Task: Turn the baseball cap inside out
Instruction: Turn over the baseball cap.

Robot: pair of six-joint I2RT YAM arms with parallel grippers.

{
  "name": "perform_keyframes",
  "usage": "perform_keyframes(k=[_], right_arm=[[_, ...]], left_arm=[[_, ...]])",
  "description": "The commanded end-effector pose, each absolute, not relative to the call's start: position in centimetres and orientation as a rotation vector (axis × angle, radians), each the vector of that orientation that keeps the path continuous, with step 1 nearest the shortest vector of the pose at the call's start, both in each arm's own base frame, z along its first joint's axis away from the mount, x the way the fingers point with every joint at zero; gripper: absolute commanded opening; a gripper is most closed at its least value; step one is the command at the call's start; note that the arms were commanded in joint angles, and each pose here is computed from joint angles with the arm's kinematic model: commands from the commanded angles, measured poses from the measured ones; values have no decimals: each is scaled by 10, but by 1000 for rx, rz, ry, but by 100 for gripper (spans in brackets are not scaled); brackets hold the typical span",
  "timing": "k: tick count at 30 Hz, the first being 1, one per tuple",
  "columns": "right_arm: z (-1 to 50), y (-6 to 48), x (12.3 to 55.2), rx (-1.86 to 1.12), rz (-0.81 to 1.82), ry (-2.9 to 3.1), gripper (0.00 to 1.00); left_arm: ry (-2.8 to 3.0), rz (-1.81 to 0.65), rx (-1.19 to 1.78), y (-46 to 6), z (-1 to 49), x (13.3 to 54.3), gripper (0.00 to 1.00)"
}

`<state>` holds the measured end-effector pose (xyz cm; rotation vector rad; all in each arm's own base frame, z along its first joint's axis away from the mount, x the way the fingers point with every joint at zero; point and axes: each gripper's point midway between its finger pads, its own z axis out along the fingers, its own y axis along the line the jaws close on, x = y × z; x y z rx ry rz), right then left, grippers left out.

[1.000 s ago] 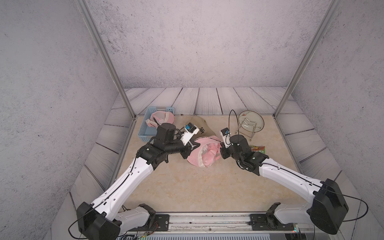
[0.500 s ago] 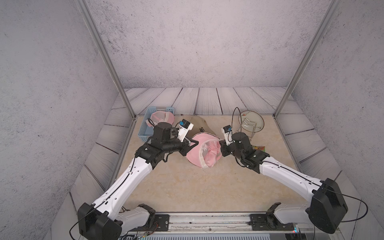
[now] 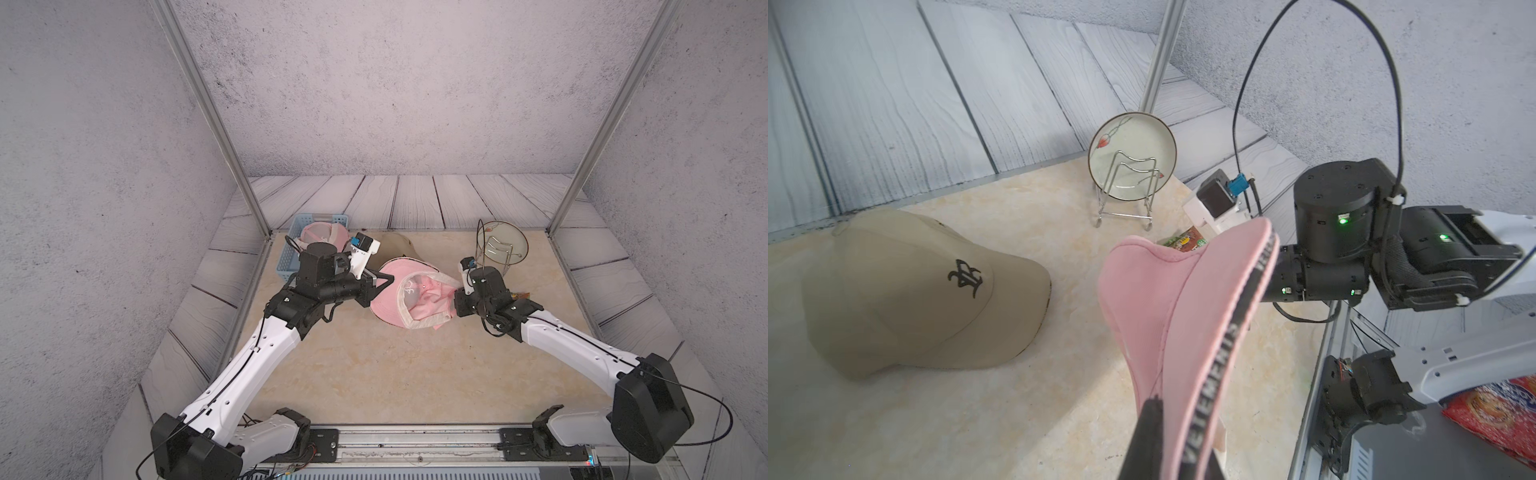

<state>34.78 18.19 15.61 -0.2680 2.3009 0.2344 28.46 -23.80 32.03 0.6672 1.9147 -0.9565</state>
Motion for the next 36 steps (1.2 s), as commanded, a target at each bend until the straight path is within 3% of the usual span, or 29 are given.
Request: perform_keyframes(k=[1,6,9,10,11,12,13,18,27,36], right_arm=[[111,124,329,-98,-80,2501,25],[144,177,322,-341,317,2364,44],[174,193,313,-412,468,2215,60],[183,193,310,-418,483,2171,66],[191,192,308,-423,487,2125,71],[195,189,307,-427,478,2090,76],[200,187,305,-435,469,2054,78],[214,183,292,-519,445,1944,80],[214,222,242,-848,676,1650,76],[201,230,242,-920,566,1618,76]], left_arm=[[1738,-877,501,-218,380,303,0],[1771,-1018,399,-228,361,312,0],[1807,-1102,352,-238,344,314,19],[1823,-1113,352,-242,337,314,17],[1838,-1118,355,-246,331,313,5],[1855,-1121,358,-249,325,313,0],[1874,-1123,360,-252,320,311,0],[1936,-1117,266,-256,306,314,0],[2067,-1109,-216,-237,300,333,0],[2089,-1155,-369,-240,312,327,0]])
